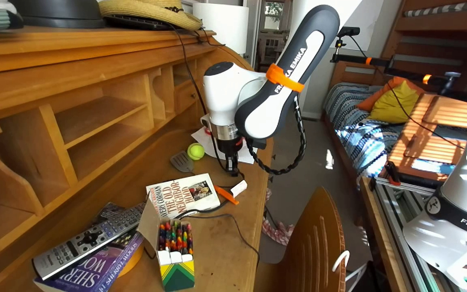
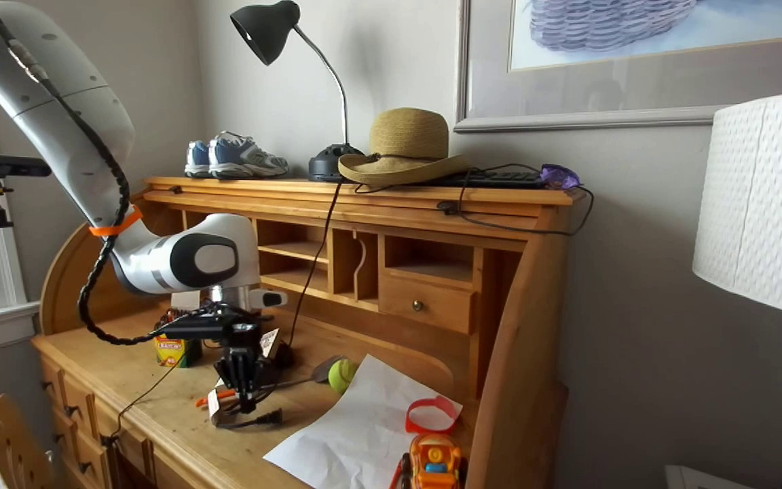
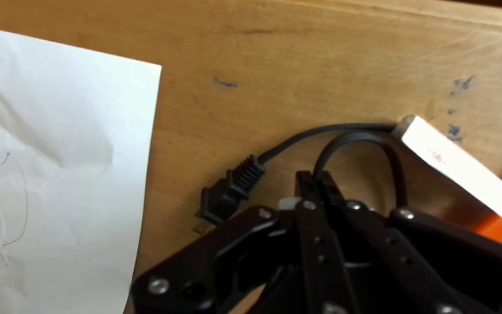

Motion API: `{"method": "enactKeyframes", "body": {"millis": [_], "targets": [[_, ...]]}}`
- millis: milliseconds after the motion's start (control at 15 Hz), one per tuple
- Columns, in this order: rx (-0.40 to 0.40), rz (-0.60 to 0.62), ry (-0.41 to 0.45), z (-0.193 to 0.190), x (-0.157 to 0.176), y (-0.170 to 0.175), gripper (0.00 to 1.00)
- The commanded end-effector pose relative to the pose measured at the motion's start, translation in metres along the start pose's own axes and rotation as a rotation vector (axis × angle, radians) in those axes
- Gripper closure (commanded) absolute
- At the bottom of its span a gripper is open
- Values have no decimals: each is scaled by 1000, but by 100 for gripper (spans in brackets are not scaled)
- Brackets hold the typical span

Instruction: Put the cable on the top

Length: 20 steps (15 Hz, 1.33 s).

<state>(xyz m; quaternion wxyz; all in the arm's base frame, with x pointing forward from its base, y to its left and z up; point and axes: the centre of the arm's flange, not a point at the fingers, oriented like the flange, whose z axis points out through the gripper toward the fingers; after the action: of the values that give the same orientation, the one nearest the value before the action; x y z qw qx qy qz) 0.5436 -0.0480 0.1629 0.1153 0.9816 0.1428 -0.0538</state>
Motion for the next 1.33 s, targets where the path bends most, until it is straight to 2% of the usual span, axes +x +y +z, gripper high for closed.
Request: {"method": "enactKeyframes", "body": {"millis": [0,333,467,667,1000,1267], "targets": [[15,-87,14,-3,3,-17,99],[113,-356,45,-13,9,-53,99],[157,-424,72,-21,5,-53,99],[228,-466,122,-29,-4,-40,99],[324,-549,316,-44,-26,-25,99],[397,-543,492,-55,-38,-13,99]]}}
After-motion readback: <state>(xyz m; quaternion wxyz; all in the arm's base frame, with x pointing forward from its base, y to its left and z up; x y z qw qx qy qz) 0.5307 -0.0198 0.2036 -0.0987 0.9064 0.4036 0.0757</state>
